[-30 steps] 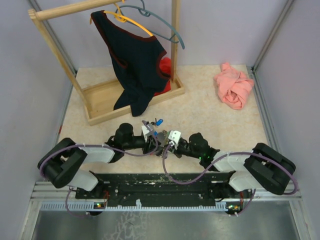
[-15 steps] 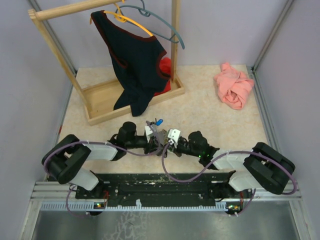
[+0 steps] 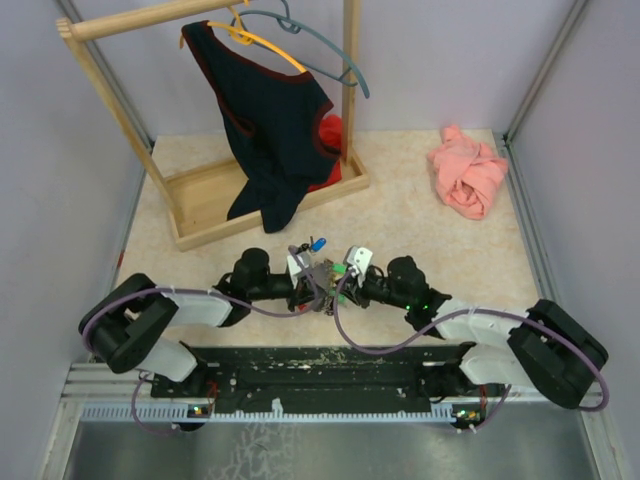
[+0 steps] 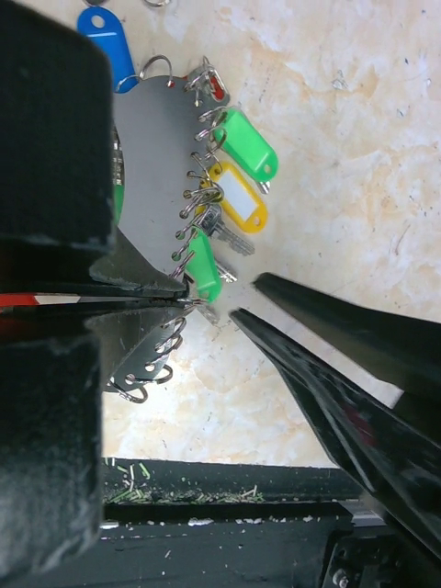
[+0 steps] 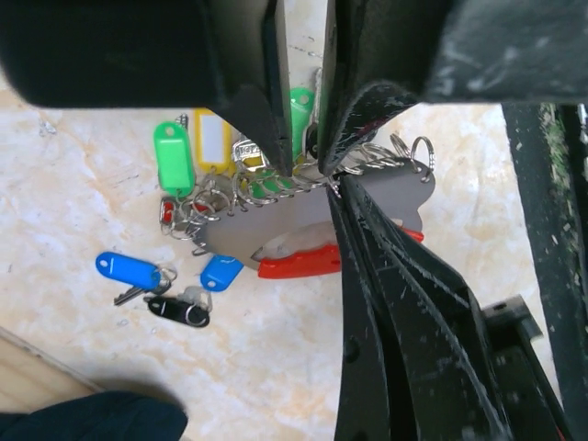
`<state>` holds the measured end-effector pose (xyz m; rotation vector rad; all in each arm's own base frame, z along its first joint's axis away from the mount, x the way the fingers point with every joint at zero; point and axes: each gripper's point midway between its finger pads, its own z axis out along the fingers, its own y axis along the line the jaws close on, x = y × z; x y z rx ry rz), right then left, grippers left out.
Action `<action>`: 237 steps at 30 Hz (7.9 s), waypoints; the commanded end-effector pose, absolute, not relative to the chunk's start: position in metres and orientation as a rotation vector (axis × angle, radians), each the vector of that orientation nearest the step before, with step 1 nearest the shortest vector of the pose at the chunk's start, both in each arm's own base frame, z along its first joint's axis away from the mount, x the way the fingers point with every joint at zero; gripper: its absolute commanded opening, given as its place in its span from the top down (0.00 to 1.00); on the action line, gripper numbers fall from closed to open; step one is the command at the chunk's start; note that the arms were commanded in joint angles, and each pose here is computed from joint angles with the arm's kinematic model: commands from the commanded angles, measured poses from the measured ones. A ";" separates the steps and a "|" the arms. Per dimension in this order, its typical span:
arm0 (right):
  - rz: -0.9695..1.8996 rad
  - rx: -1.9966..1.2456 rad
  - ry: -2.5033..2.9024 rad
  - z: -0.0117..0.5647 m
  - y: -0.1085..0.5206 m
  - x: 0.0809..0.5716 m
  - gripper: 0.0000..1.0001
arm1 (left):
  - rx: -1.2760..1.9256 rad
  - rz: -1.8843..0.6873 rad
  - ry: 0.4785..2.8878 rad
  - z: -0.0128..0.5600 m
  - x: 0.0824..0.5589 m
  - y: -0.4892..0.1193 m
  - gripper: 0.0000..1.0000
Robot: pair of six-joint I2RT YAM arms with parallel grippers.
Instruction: Put the keys on the keyring
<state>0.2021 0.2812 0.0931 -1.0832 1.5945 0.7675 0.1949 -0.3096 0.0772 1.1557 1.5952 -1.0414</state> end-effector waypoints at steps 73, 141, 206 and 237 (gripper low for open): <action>0.687 -1.280 1.446 0.104 0.290 0.201 0.70 | 1.161 -0.719 1.493 0.089 0.204 -0.295 0.99; 0.797 -1.392 1.304 0.094 0.322 0.196 0.87 | 1.242 -0.682 1.441 0.099 0.180 -0.313 0.99; 0.936 -1.160 1.304 0.113 0.305 0.198 1.00 | 0.985 -0.927 1.497 0.108 0.183 -0.291 0.73; 1.004 -1.161 1.301 0.116 0.308 0.190 1.00 | 1.005 -0.978 1.462 0.108 0.186 -0.306 0.93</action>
